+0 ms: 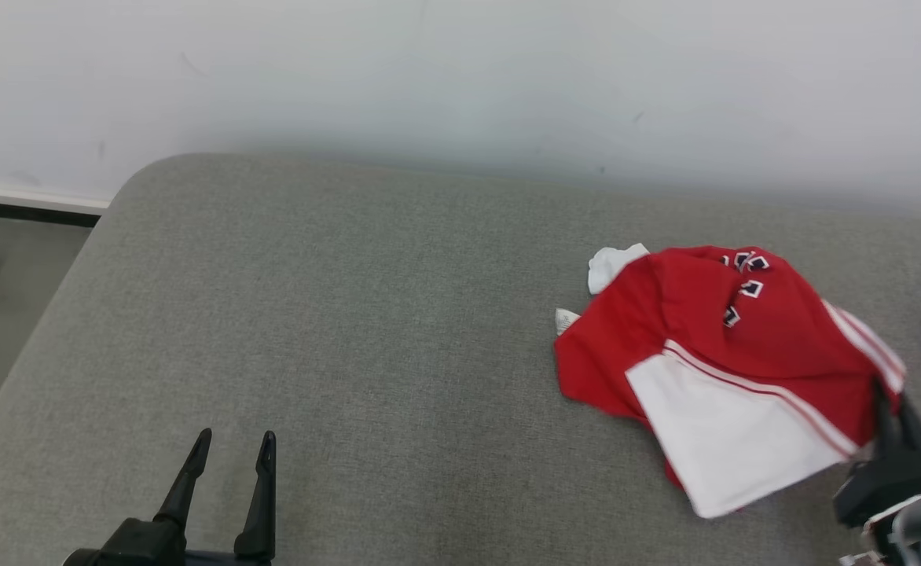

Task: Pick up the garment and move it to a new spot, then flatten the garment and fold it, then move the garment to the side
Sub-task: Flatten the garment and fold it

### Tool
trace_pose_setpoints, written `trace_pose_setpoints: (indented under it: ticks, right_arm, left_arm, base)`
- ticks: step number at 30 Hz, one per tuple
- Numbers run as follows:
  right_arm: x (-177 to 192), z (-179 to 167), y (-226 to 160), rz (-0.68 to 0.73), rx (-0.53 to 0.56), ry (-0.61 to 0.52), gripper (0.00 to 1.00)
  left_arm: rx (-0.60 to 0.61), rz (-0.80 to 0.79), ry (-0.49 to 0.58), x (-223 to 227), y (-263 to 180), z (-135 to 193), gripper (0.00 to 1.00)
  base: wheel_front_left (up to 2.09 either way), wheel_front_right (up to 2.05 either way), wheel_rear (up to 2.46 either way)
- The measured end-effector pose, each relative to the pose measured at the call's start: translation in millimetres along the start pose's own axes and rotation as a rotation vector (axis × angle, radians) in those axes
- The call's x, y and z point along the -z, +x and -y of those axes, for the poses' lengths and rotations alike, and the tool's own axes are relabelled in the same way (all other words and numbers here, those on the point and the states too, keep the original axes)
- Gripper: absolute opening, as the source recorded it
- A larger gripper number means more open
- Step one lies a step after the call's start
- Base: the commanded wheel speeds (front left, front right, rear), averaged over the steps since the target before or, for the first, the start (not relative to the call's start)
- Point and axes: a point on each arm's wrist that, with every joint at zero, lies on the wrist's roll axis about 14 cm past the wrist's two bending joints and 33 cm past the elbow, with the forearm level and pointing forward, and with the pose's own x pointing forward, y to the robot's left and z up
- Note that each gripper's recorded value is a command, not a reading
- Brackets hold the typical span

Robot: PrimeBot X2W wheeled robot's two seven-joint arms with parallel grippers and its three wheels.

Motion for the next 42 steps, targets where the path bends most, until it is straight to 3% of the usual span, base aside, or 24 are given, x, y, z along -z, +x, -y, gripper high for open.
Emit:
trace_pose_setpoints:
  ticks: [5, 9, 12, 16, 22, 32, 42]
  right_arm:
    - [-53.6, 44.5, 0.9, 0.130, 0.069, -0.090, 0.00]
    - [-106.4, 55.3, 3.7, 0.253, 0.077, -0.156, 0.00]
    - [-141.9, 42.7, 5.4, 0.332, 0.045, -0.193, 0.00]
    - [-170.3, -15.8, 10.7, 0.402, -0.090, -0.210, 0.00]
    - [-156.3, -97.3, 11.4, 0.381, -0.279, -0.166, 0.00]
    - [-92.4, -238.6, -2.4, 0.229, -0.603, -0.023, 0.00]
    - [-27.7, -339.4, -46.5, 0.033, -0.936, 0.025, 0.00]
  left_arm:
    - [0.015, -0.002, -0.004, 1.5, -0.9, 6.0, 1.00]
    - [0.019, 0.010, -0.007, -2.1, -1.8, 7.4, 1.00]
    - [0.016, 0.020, -0.011, -4.8, -3.3, 7.9, 1.00]
    - [0.005, 0.022, -0.019, -4.7, -7.7, 7.5, 1.00]
    - [-0.014, 0.019, -0.023, -3.6, -11.6, 3.4, 1.00]
    - [-0.053, 0.008, -0.023, -1.2, -17.8, -5.9, 1.00]
    - [-0.092, -0.024, -0.031, 6.8, -21.1, -14.7, 1.00]
  base:
    - [0.00, 0.00, 0.00]
    - [0.00, 0.00, 0.00]
    - [0.00, 0.00, 0.00]
    - [0.00, 0.00, 0.00]
    - [0.00, 0.00, 0.00]
    - [0.00, 0.00, 0.00]
    - [0.00, 0.00, 0.00]
